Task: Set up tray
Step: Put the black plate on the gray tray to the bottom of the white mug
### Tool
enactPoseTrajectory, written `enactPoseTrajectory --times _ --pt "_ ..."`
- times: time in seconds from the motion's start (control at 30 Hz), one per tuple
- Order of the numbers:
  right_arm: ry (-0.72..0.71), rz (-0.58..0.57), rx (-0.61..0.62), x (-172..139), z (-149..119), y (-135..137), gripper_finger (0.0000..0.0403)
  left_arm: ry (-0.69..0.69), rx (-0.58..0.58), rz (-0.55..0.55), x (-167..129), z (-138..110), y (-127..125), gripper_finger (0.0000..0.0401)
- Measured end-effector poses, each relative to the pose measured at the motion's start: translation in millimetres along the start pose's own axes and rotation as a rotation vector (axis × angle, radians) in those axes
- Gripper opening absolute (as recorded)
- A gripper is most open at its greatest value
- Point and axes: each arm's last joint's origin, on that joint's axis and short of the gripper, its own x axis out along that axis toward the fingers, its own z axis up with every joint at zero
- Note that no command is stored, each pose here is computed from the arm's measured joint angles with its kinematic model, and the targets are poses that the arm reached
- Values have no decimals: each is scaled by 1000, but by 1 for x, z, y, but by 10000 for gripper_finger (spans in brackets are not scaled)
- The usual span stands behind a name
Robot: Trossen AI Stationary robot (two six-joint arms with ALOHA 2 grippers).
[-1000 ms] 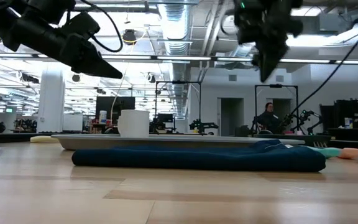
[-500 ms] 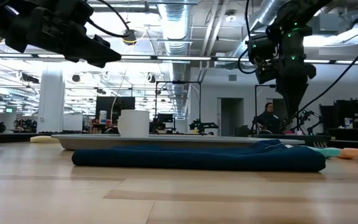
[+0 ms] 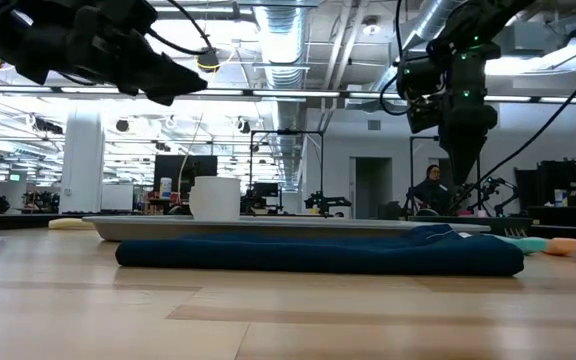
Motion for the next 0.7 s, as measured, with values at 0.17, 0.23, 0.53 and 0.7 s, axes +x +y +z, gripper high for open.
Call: enactPoseTrajectory --times 0.17,0.23,0.53,0.7 --pt "-10 1 -18 0 3 6 77 87 -17 193 6 -10 5 123" --pt "-16 2 5 0 4 9 77 97 -20 259 7 -11 7 123" --pt "20 16 12 6 2 23 77 81 -21 231 8 -10 7 123" --pt "64 25 -12 18 -6 28 77 78 -22 201 9 -10 6 123"
